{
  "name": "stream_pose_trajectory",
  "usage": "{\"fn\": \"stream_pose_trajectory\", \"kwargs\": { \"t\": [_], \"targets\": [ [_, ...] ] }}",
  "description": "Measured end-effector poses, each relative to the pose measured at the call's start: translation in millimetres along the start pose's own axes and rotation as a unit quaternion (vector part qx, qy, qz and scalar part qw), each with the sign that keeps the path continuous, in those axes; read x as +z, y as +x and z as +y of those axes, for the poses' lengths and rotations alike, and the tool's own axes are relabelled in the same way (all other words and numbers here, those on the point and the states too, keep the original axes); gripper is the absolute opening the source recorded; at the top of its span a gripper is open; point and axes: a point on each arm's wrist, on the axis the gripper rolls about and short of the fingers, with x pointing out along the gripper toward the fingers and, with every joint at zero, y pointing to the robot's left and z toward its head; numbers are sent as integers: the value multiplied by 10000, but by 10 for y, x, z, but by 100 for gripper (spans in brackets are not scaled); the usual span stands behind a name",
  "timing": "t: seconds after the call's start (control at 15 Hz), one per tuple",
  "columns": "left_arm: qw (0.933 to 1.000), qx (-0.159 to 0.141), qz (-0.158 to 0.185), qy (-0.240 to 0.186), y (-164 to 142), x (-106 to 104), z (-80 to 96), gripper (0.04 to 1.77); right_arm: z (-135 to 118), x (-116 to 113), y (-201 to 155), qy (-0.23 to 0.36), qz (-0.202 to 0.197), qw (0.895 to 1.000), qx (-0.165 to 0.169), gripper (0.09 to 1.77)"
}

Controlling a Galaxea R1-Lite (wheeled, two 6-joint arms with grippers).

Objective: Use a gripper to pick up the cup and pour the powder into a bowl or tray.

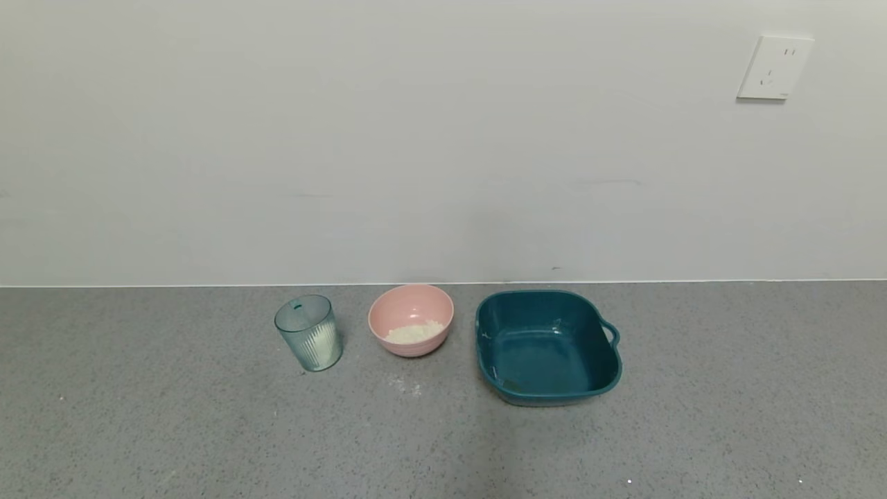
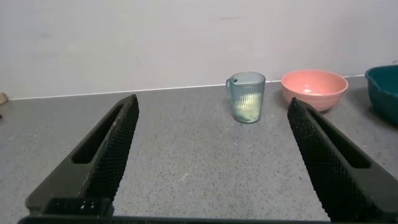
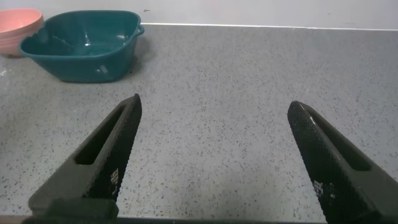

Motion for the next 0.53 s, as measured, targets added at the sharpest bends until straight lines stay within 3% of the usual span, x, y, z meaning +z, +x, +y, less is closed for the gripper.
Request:
{"fn": "stream_pose_trajectory", "kwargs": {
  "t": [0.4,0.53],
  "targets": [
    [9959,-558,705,-132,7,-266,-61,172,0,0,0,0,-2,10000,0,171],
    [9933,-623,929,-305,-1,-312,-70,172,0,0,0,0,-2,10000,0,171]
  ]
}}
